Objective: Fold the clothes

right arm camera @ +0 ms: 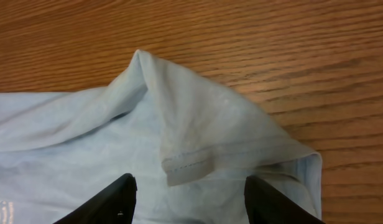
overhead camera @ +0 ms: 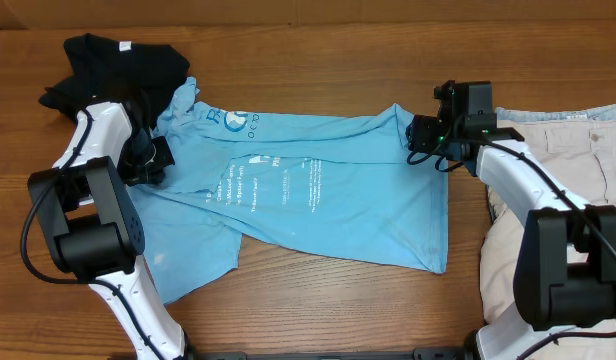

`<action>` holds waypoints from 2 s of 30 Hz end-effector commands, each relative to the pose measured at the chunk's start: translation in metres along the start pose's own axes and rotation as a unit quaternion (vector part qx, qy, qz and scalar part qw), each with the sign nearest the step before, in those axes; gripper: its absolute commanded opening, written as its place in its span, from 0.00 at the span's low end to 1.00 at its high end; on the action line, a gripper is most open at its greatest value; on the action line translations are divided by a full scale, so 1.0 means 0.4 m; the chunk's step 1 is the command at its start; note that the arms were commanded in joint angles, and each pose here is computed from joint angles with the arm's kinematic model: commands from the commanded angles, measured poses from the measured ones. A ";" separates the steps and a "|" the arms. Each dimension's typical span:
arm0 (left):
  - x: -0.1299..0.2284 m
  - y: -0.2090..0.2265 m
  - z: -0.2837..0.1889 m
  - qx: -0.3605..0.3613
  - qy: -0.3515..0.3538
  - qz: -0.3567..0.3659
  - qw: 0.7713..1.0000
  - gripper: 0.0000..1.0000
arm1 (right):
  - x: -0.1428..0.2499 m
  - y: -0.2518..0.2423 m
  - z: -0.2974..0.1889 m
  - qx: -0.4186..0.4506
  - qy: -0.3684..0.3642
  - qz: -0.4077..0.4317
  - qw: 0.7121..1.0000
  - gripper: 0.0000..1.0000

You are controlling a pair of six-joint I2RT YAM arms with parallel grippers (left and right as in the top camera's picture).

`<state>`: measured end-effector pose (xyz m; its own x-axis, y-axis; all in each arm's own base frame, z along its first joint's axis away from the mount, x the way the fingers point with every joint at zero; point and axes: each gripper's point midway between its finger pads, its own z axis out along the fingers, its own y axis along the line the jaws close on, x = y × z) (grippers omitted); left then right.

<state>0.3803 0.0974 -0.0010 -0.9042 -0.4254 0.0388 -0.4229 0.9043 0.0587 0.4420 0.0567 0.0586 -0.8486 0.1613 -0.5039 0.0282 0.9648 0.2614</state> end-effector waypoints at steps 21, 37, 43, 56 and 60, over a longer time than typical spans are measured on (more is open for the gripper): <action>0.030 0.014 0.080 -0.009 0.041 -0.005 0.999 0.04 | 0.010 0.025 0.058 -0.030 -0.001 -0.006 1.000 0.49; 0.034 0.014 0.080 -0.010 0.044 -0.004 0.999 0.04 | -0.079 0.004 0.032 -0.029 -0.041 0.006 0.999 0.04; 0.032 0.014 0.080 -0.010 0.043 -0.004 0.999 0.05 | -0.167 -0.076 -0.021 -0.011 -0.078 0.035 0.996 0.04; 0.033 0.013 0.080 -0.008 0.044 0.022 0.999 0.09 | -0.231 -0.108 -0.050 -0.008 -0.128 0.008 0.992 0.67; 0.033 0.012 0.069 -0.005 0.047 0.051 0.998 0.10 | -0.167 -0.072 -0.073 -0.042 -0.072 0.018 0.996 0.49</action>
<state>0.3794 0.0977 -0.0006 -0.9206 -0.3878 0.0460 -0.3853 0.9212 0.0547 0.4839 0.0007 0.0713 -0.7841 0.2382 -0.5731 0.0692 0.9512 0.3007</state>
